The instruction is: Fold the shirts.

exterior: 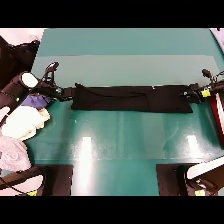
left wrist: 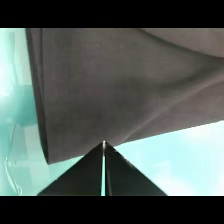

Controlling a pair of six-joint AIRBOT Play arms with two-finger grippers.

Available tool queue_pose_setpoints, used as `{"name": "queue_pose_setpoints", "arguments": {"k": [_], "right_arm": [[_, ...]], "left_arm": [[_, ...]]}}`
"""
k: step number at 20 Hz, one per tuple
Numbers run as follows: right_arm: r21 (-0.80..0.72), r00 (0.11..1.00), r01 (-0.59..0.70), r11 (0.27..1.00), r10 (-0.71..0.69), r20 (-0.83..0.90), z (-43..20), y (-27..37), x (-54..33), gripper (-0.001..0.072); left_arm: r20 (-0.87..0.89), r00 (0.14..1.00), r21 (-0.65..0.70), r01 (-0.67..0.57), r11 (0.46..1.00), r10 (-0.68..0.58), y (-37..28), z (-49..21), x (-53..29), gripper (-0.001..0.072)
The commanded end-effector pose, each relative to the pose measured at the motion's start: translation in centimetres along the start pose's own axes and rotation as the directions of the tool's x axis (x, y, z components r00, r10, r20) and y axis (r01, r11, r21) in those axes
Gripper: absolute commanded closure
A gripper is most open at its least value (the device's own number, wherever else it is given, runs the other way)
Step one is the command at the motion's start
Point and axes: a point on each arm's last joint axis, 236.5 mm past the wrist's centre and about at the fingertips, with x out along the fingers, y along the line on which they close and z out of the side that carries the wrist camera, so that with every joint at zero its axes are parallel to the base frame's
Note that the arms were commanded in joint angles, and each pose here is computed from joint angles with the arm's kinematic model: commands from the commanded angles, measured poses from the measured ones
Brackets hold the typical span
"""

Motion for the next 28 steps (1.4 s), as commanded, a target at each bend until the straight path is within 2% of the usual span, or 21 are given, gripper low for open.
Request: {"name": "queue_pose_setpoints", "arguments": {"k": [1, 3, 4, 6, 7, 8, 10, 15, 21, 24, 28], "right_arm": [[-0.015, 1.0, 0.008, 1.0, -0.008, -0.017, 0.0, 0.1, 0.9, 0.0081], [-0.042, 0.999, 0.004, 0.999, -0.006, -0.038, -0.2, 0.8, 1.4, 0.0182], [-0.056, 0.999, 0.004, 0.998, -0.006, -0.043, -0.3, 1.0, 1.6, 0.0285], [-0.068, 0.999, 0.004, 0.998, -0.008, -0.053, -0.3, 1.5, 2.0, 0.0554], [-0.074, 0.998, 0.004, 0.997, -0.008, -0.056, -0.4, 1.7, 2.1, 0.0647], [-0.085, 0.998, 0.005, 0.996, -0.009, -0.054, -0.4, 1.8, 2.0, 0.069], [-0.112, 0.999, 0.019, 0.994, -0.022, -0.028, 0.0, 2.7, 1.5, 0.069], [-0.232, 0.995, 0.059, 0.971, -0.039, 0.089, 0.5, 8.3, -2.0, 0.0693], [-0.356, 0.982, -0.091, 0.93, 0.144, 0.126, -0.6, 19.0, -3.8, 0.0694], [-0.445, 0.98, -0.083, 0.892, 0.154, 0.125, -1.2, 23.3, -4.2, 0.0694], [-0.524, 0.98, -0.081, 0.848, 0.164, 0.113, -2.0, 27.9, -3.9, 0.0694]], "left_arm": [[0.0, 1.0, -0.001, 0.003, 1.0, -0.003, -0.1, 0.0, 0.0, 0.0678], [0.0, 1.0, -0.004, 0.007, 1.0, -0.007, -0.2, 0.0, 0.0, 0.0678], [0.0, 1.0, -0.006, 0.009, 1.0, -0.009, -0.2, 0.0, 0.0, 0.0685], [0.016, 0.999, -0.024, 0.033, 0.999, -0.033, -0.9, 0.4, 0.0, 0.0686], [0.039, 0.998, -0.026, 0.05, 0.998, -0.049, -1.5, 0.9, 0.1, 0.0686], [0.064, 0.996, -0.017, 0.063, 0.998, -0.061, -2.3, 1.4, 0.2, 0.0686], [0.083, 0.993, 0.026, 0.083, 0.996, -0.085, -4.4, 2.2, 0.3, 0.0687], [0.009, 0.986, 0.2, 0.161, 0.967, -0.166, -12.8, 3.6, 4.4, 0.0687], [-0.146, 0.963, 0.337, 0.265, 0.904, -0.228, -22.5, 0.3, 13.1, 0.0686], [-0.216, 0.948, 0.363, 0.302, 0.881, -0.236, -24.5, -2.5, 16.7, 0.0686], [-0.238, 0.944, 0.317, 0.297, 0.901, -0.228, -23.7, -3.2, 19.2, 0.0686]]}}
